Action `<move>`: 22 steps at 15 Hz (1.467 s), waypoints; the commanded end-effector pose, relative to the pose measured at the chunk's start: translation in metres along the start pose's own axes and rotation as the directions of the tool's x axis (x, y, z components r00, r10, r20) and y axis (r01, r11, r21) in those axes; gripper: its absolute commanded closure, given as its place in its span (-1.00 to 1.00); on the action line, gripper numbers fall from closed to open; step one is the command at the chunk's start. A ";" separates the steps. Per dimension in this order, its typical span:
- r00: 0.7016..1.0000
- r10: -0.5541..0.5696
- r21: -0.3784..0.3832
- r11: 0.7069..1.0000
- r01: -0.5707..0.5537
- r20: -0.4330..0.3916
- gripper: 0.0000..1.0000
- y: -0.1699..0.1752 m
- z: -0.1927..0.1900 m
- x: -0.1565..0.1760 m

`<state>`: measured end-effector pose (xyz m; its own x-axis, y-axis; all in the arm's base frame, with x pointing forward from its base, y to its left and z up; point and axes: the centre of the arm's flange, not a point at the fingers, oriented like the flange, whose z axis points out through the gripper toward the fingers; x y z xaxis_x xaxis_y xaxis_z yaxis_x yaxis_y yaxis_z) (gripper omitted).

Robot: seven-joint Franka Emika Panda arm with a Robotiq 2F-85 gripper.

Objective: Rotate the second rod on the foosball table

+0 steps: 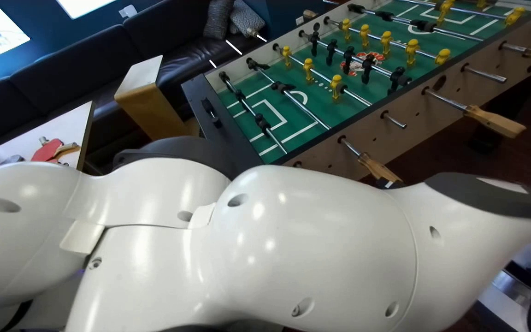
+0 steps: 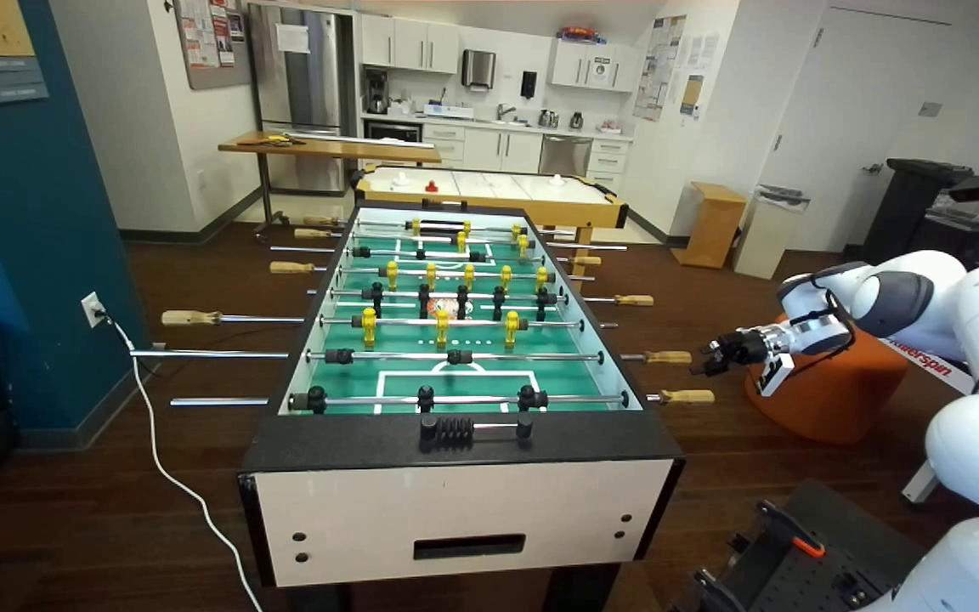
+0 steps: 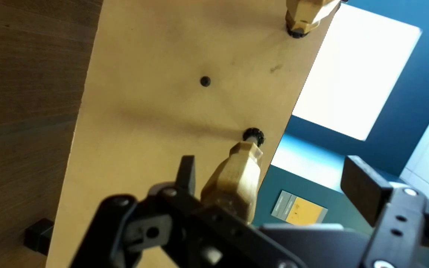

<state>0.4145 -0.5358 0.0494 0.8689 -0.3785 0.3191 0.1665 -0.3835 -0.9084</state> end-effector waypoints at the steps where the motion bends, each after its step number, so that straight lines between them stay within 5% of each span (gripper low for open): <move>1: 0.998 0.032 0.059 0.998 -0.028 -0.057 -1.00 0.013 -0.003 0.011; 14: 0.991 0.070 0.169 0.984 -0.051 -0.112 -1.00 0.028 0.024 0.016; 15: 0.991 0.070 0.171 0.984 -0.050 -0.115 -0.92 0.028 0.024 0.016; 16: 0.990 0.070 0.172 0.984 -0.049 -0.119 -0.47 0.028 0.024 0.016; 18: 0.990 0.068 0.174 0.984 -0.046 -0.123 -0.39 0.029 0.024 0.015; 22: 0.989 0.071 0.171 0.984 -0.047 -0.132 0.22 0.033 0.024 0.012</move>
<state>0.4345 -0.5203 0.0161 0.8161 -0.4951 0.2982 0.1915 -0.2552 -0.9478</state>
